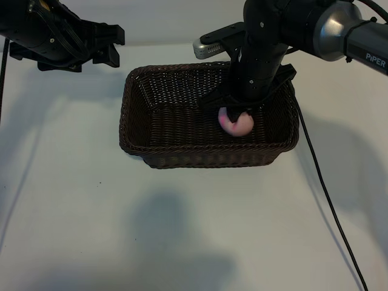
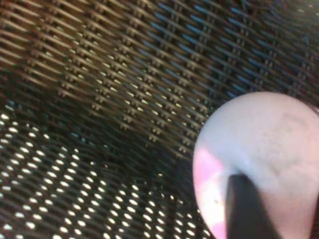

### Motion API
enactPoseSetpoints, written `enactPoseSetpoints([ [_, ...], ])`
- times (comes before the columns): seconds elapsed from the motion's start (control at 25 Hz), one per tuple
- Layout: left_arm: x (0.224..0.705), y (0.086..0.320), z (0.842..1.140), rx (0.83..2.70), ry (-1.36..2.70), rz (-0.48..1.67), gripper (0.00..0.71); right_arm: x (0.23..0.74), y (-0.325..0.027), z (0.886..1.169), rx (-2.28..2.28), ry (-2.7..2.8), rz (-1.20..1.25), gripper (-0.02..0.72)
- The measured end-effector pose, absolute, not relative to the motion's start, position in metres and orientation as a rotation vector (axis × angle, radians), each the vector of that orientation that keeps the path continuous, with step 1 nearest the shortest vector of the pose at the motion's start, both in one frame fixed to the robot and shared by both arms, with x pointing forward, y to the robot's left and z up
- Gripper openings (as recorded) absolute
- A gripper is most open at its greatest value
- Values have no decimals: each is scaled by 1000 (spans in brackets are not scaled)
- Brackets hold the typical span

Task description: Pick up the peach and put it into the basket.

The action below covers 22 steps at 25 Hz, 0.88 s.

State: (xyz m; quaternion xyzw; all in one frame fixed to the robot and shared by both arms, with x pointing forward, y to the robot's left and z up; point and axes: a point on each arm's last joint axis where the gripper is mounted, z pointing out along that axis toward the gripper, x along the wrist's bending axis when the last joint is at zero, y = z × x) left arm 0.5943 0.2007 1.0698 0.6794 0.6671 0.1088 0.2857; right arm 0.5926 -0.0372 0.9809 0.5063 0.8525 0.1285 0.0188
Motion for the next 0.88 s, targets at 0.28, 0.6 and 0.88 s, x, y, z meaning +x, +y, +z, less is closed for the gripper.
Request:
enactPoseSetpoints([
  [0.28,594,201,1070,1817,1784,290,589,599,-32,1010,1552,2635,452,523],
  [0.6,594,201,1070,1815,1786,289,589,600,-49,1022,1519,2602,330,503],
  [0.88,594,201,1070,1815,1786,289,589,611,-103,1065,1637,2450,382,499],
])
